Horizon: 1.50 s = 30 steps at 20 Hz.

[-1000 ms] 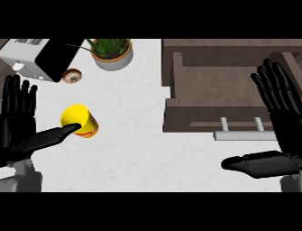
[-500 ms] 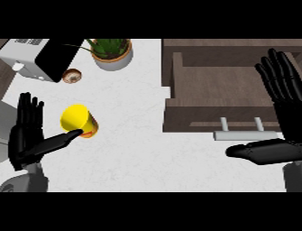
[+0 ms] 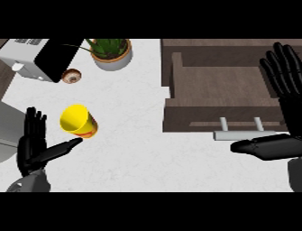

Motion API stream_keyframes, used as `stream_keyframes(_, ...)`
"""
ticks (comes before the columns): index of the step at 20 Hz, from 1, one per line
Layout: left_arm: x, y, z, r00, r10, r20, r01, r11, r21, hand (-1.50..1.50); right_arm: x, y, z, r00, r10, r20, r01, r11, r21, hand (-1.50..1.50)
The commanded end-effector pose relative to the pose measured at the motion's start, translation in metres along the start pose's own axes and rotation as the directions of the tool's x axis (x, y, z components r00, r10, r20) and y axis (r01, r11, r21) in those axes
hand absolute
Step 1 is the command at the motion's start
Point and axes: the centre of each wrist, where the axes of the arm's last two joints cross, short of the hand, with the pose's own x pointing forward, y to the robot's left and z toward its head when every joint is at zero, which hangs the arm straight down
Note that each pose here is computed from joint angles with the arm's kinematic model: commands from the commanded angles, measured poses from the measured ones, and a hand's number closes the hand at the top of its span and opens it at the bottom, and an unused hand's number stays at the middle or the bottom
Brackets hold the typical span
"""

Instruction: Pick up the cup, place it into the drawer and close the drawer

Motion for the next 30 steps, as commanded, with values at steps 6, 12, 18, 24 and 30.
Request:
stream_keyframes(6,-0.055,0.023,0.010,1.000,-0.001,-0.009,0.002,1.000,0.028,-1.50,-0.008,0.006,0.000,1.000,0.004,0.005,-0.004,1.000,-0.010,-1.50)
stream_keyframes(12,-0.064,0.008,0.000,0.999,0.012,0.045,-0.013,0.999,0.031,-1.50,0.010,-0.009,-0.010,1.000,0.005,0.018,-0.004,1.000,-0.007,-1.50)
stream_keyframes(18,-0.076,-0.001,0.015,0.997,-0.003,0.077,0.002,1.000,0.010,-1.50,0.021,-0.001,-0.019,1.000,-0.011,0.018,0.011,1.000,0.012,-1.50)
stream_keyframes(24,-0.065,0.008,-0.002,0.997,0.003,0.074,-0.002,1.000,-0.016,-1.50,0.007,-0.011,0.000,1.000,-0.006,-0.002,0.006,0.999,0.032,-1.50)
stream_keyframes(30,-0.071,-0.010,0.003,0.995,0.055,0.081,-0.051,0.998,-0.049,-1.50,-0.004,0.004,-0.009,1.000,-0.003,0.016,0.003,1.000,0.023,-1.50)
